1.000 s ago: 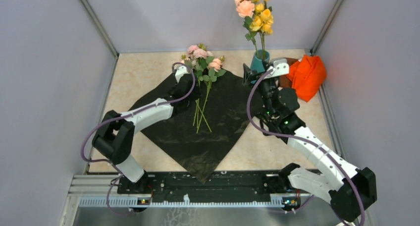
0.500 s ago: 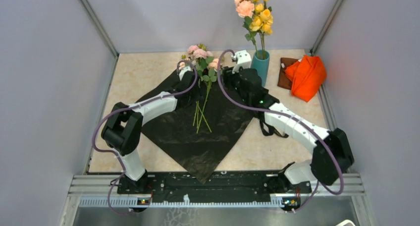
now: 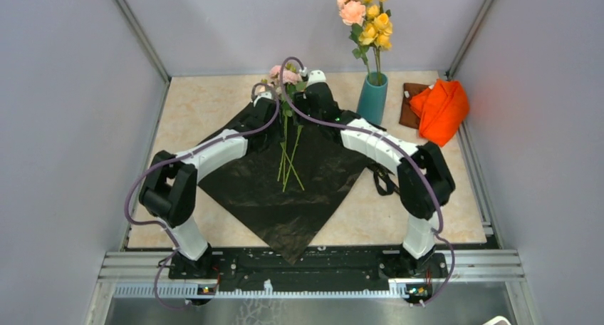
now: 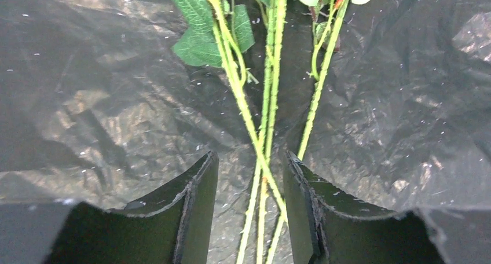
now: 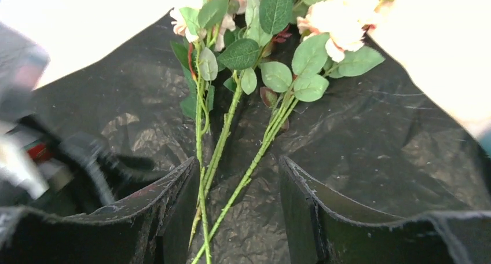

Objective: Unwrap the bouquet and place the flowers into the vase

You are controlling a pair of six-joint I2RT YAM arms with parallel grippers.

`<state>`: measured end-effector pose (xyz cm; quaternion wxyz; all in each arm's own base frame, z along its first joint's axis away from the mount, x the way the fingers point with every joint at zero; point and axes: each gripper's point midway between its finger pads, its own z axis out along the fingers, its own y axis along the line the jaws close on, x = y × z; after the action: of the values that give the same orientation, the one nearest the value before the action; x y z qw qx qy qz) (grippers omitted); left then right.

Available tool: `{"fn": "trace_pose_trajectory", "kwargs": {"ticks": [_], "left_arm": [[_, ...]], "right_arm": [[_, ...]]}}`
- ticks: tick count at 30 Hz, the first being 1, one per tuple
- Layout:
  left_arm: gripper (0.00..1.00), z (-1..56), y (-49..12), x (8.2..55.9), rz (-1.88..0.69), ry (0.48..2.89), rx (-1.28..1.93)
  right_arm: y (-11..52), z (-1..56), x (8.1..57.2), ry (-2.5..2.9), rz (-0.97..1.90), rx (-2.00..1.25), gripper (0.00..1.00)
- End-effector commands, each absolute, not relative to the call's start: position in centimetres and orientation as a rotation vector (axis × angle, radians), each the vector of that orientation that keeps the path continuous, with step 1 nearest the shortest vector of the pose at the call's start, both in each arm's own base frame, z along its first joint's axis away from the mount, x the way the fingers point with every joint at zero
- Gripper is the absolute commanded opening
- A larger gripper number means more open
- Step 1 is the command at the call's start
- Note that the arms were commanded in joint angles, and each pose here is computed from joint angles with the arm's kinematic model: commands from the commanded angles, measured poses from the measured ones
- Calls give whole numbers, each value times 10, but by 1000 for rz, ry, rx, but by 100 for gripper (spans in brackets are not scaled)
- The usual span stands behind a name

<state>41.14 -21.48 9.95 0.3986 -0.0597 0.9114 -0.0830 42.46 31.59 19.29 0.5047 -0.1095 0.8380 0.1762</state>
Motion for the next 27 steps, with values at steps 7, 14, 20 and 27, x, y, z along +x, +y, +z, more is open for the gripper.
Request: {"fn": "trace_pose_trajectory", "kwargs": {"ticks": [7, 14, 20, 27], "left_arm": [[52, 137, -172, 392, -44, 2188, -63], [53, 142, -161, 378, -36, 2179, -92], [54, 150, -156, 370, -57, 2157, -108], [54, 159, -151, 356, -98, 2130, -109]], "right_arm": [[361, 136, 429, 2290, 418, -219, 52], [363, 114, 427, 2371, 389, -168, 52], [368, 91, 428, 2422, 334, -156, 52], [368, 64, 432, 2456, 269, -126, 47]]}}
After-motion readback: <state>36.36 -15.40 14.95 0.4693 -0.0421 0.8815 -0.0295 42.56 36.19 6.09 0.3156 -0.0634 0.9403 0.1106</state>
